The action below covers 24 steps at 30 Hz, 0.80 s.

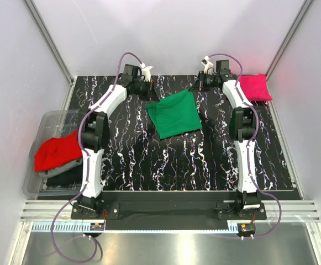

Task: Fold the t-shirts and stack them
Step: Fold the tshirt

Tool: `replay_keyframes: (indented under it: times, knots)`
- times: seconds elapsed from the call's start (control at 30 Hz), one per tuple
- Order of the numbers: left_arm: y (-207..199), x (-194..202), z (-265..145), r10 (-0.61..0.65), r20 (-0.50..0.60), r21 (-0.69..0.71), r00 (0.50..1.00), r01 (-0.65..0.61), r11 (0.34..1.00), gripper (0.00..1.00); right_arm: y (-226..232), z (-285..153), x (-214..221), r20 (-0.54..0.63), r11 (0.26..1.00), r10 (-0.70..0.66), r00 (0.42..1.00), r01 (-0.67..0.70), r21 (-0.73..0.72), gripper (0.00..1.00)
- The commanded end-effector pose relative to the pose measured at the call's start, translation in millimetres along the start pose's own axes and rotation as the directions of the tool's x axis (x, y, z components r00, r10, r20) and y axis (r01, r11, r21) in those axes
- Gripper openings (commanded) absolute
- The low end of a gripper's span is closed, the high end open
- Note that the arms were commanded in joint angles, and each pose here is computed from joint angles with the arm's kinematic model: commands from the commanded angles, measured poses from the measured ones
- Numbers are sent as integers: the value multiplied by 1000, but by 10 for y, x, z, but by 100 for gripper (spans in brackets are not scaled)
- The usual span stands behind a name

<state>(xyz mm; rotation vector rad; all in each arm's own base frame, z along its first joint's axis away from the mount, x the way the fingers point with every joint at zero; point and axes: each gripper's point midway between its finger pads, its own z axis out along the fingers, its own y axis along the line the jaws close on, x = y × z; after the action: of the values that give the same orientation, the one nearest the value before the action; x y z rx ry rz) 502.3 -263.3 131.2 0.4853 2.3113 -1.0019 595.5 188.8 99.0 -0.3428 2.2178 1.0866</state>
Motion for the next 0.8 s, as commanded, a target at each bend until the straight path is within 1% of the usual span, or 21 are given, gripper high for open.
replay_keyframes:
  times: [0.0,0.17,0.4,0.6,0.67,0.77]
  knots:
    - [-394,-322,-393,79,93,42,993,-83,996,0,588,-292,-540,111,990,-120,987,127,-55,0]
    - [-521,-313,-518,80,102,42,992,-85,996,0,699,-361,-584,119,988,-125,985,134,-71,0]
    - [-634,-49,-582,40,59,56,997,-43,997,0,842,-463,-602,120,987,-121,985,132,-88,0]
    - [-838,165,-585,43,22,81,999,-45,996,0,997,-580,-569,112,987,-109,988,122,-108,0]
    - [-934,189,-586,51,18,93,999,-52,994,0,1070,-641,-577,116,985,-118,986,131,-112,0]
    - [-970,205,-595,57,20,90,998,-59,994,0,1112,-679,-543,110,984,-119,987,132,-117,0]
